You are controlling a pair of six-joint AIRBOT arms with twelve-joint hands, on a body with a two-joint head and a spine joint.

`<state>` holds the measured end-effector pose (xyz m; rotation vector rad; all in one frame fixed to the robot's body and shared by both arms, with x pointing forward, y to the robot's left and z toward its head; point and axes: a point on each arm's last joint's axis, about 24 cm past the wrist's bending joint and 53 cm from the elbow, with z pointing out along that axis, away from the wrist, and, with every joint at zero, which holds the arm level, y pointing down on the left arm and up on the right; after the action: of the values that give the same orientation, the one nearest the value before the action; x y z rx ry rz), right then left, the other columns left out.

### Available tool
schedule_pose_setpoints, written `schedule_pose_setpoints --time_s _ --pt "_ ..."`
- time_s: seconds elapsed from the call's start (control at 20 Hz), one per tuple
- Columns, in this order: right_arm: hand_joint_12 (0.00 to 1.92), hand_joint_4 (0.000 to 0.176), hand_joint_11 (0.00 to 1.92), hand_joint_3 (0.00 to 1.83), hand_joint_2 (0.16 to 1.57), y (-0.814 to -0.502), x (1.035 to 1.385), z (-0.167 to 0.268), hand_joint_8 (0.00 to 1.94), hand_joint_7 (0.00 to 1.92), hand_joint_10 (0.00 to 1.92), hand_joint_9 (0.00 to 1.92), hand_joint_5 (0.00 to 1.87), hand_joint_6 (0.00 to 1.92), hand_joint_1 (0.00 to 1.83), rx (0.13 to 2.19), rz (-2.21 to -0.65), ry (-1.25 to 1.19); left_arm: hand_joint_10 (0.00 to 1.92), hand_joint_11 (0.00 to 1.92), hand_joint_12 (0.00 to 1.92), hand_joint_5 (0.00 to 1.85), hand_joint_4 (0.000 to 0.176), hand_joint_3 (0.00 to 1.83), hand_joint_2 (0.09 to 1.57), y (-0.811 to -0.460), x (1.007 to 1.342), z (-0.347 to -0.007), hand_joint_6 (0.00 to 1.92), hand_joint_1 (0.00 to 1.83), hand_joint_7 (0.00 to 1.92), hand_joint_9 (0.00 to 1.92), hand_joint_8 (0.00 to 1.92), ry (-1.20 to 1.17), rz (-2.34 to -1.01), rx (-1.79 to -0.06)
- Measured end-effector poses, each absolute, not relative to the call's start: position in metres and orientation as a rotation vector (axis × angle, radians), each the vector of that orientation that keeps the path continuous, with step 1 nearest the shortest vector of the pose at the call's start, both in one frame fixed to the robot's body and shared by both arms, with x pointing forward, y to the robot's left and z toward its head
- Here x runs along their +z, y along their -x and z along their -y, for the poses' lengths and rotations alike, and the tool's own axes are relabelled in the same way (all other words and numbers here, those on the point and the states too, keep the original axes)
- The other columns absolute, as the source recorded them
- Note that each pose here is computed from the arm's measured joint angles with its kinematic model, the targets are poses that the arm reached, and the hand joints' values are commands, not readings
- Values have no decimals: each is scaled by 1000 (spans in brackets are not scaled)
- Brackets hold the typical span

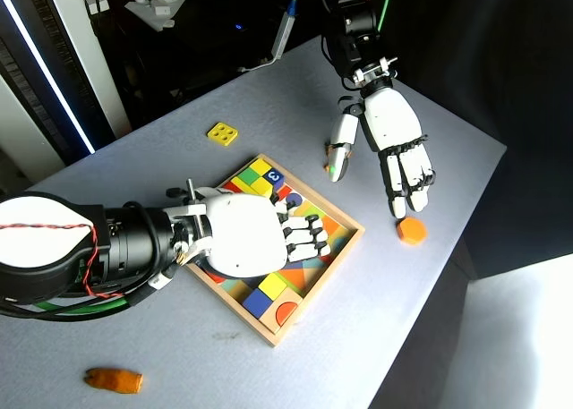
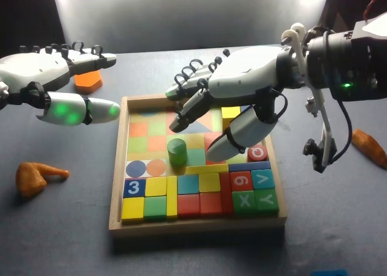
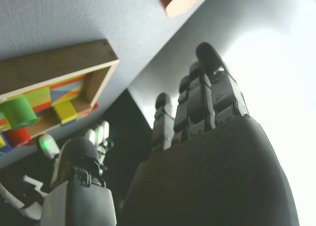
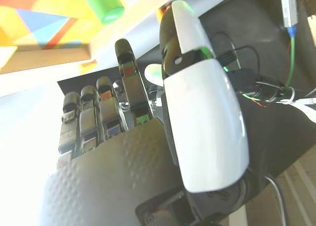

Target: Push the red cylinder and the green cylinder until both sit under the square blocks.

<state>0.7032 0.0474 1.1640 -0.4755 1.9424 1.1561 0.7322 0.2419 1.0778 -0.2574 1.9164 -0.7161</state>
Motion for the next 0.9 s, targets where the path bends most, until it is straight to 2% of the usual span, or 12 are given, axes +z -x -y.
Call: schedule_pose_setpoints --time_s 0.1,0.15,0.2,0.25,0.35,0.4,0.5,0.6,0.65,0.75,0.8,0.9 --pt "95 158 0 1 1093 -706 1163 -46 1 21 0 0 465 0 459 1145 -1943 466 7 0 667 57 174 4 1145 -733 1078 -244 3 32 26 102 1 259 -1914 -712" --pt "113 156 0 0 1094 -707 1163 -45 1 19 0 0 466 0 467 1144 -1944 464 15 0 644 62 176 4 1147 -734 1079 -245 4 27 33 114 3 262 -1914 -709" --pt "108 161 0 2 1098 -708 1162 -44 0 16 0 0 457 0 449 1143 -1947 457 15 0 662 65 176 3 1157 -734 1078 -246 3 13 47 140 4 263 -1914 -707" --pt "90 161 0 1 1098 -709 1159 -43 1 11 0 0 456 0 448 1134 -1952 455 14 0 732 65 176 4 1170 -734 1078 -246 1 5 61 169 4 263 -1914 -706" --pt "104 147 0 1 1098 -708 1153 -42 0 3 0 0 469 4 458 1132 -1963 453 2 0 882 49 176 0 1165 -735 1078 -246 1 0 24 169 3 264 -1915 -706" --pt "108 145 0 1 1098 -707 1151 -42 0 1 0 0 477 7 458 1132 -1967 453 0 0 842 53 176 0 1122 -735 1078 -247 2 0 27 161 3 266 -1914 -706" --pt "104 151 0 1 1099 -707 1151 -42 0 0 0 0 480 6 467 1133 -1967 452 4 12 975 60 176 0 1057 -735 1078 -247 0 0 32 197 0 266 -1914 -706" --pt "67 152 0 0 1100 -708 1151 -42 0 0 0 0 480 2 460 1134 -1968 451 3 8 1037 68 176 3 1074 -735 1078 -247 1 0 30 195 1 266 -1914 -706" --pt "63 150 0 1 1103 -708 1150 -42 0 0 0 0 475 0 452 1136 -1972 444 15 1 890 65 176 2 1079 -735 1078 -247 0 0 20 139 2 267 -1914 -706" --pt "87 150 0 1 1105 -708 1147 -41 0 0 0 0 479 0 445 1135 -1978 441 2 0 733 64 176 0 1046 -735 1078 -247 0 0 11 103 0 267 -1914 -706" --pt "102 153 0 0 1105 -707 1145 -41 0 0 0 0 479 0 444 1136 -1983 441 6 0 748 66 176 0 1038 -735 1078 -247 1 0 15 119 1 268 -1914 -706" --pt "97 154 0 1 1107 -705 1143 -42 0 0 0 0 481 3 448 1148 -1992 438 3 0 661 67 176 1 1062 -735 1078 -247 0 0 8 95 1 272 -1914 -707"
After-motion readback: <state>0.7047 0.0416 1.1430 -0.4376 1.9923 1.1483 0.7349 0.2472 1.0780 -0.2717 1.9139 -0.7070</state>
